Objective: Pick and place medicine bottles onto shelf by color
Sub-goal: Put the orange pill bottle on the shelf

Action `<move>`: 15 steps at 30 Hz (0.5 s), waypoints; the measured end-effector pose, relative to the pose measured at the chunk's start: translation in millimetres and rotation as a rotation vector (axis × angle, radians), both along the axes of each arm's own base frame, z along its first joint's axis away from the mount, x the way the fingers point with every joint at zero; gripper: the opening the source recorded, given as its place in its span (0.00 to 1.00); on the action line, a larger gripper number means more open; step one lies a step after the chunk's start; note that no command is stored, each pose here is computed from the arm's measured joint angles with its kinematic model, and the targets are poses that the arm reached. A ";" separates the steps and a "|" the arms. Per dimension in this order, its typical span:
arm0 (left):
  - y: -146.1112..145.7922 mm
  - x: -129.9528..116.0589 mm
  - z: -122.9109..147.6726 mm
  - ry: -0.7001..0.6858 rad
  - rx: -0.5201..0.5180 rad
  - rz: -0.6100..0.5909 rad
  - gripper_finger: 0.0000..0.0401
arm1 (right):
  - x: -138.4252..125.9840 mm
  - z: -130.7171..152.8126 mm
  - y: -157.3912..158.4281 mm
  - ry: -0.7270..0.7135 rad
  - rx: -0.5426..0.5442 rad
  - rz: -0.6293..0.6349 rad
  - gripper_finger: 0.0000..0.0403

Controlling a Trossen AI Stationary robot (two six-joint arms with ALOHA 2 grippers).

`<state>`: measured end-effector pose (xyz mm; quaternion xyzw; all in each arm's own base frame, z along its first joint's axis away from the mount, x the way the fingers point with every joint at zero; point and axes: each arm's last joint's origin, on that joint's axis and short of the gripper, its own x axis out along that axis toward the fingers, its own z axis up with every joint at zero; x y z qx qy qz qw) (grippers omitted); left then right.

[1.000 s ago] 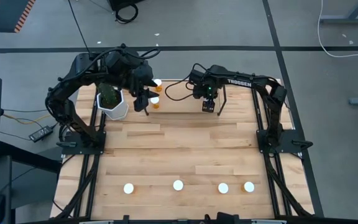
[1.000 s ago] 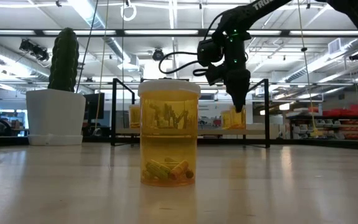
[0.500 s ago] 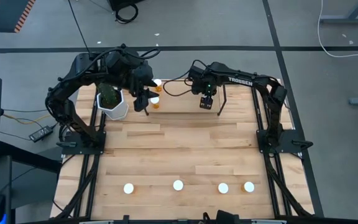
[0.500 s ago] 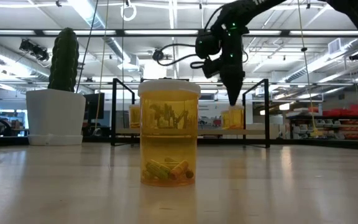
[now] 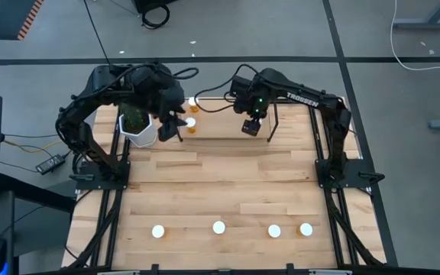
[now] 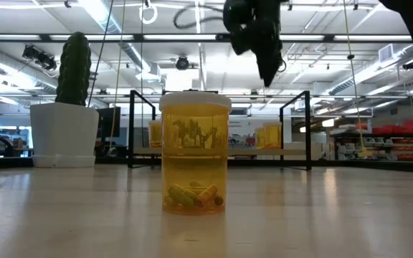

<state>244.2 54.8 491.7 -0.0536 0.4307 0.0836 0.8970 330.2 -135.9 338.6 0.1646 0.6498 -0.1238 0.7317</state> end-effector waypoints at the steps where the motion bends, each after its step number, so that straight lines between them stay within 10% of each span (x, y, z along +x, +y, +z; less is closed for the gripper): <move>1: -0.1 1.3 -1.6 0.004 -0.019 -0.002 0.50 | 3.0 3.8 6.7 -0.016 -0.002 0.009 0.66; 15: -69.0 22.7 -88.6 0.380 -0.247 -0.114 0.54 | 23.6 10.6 130.8 -0.013 -0.017 0.177 0.66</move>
